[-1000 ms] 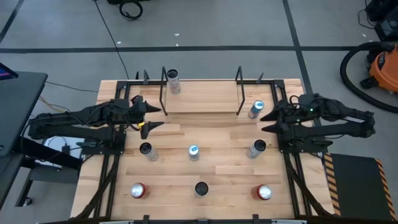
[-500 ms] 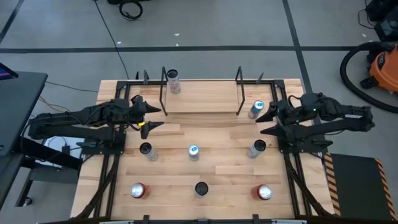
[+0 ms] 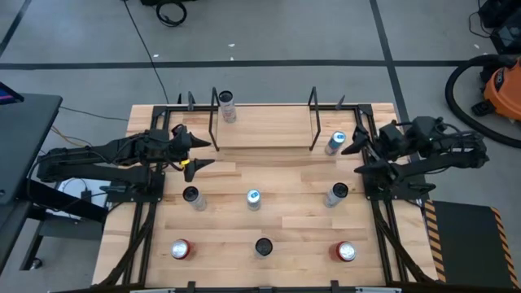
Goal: Place canned beverage on shelf
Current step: Put the top white blue soda can on the shelf
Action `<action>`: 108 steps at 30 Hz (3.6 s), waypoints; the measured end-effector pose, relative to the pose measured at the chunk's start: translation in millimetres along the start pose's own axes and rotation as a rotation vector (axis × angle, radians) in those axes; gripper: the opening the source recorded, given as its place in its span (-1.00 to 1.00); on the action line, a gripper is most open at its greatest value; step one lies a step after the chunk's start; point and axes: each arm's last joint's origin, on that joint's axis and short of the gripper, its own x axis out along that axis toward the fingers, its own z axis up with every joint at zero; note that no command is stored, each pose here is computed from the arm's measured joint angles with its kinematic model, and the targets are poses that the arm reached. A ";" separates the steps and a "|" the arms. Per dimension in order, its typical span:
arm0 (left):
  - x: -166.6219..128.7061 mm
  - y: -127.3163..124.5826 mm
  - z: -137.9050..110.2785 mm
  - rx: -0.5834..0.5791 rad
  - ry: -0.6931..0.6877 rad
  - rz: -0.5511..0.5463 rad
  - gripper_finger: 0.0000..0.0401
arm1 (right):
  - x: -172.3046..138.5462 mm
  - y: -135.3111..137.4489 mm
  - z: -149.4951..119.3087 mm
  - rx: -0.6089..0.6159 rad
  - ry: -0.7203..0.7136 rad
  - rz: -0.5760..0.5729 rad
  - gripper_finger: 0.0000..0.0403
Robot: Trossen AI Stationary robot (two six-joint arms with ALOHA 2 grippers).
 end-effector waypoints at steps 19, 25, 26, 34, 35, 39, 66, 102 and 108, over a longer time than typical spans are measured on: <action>0.0 0.0 0.1 0.000 -0.001 0.000 0.55 | 0.9 1.8 1.2 -0.274 -0.008 0.056 0.74; 0.0 0.0 0.1 0.000 -0.001 0.000 0.55 | 1.7 0.4 -2.5 -0.161 0.032 0.047 0.74; 0.0 0.0 0.1 0.000 -0.001 0.000 0.55 | 2.4 -0.1 -3.3 -0.140 0.041 0.045 0.74; 0.0 0.0 0.1 0.001 -0.001 0.000 0.55 | 8.6 -7.0 -19.6 0.128 0.205 -0.021 0.74; 0.0 0.0 0.1 0.001 -0.001 0.000 0.55 | 9.2 -7.8 -21.8 0.145 0.226 -0.030 0.74; 0.0 0.0 0.1 0.001 -0.001 0.000 0.55 | 13.6 -8.7 -25.5 0.119 0.254 -0.042 0.74; 0.0 0.0 0.1 0.002 -0.001 0.000 0.55 | 11.8 4.6 -38.6 0.355 0.533 -0.381 0.74; 0.0 0.4 -1.3 0.012 0.013 0.003 0.55 | 15.4 -3.5 -79.7 0.664 0.963 -0.694 0.74; 0.0 0.4 -1.3 0.035 0.013 0.003 0.55 | 24.8 -6.5 -90.7 0.651 1.052 -0.765 0.74</action>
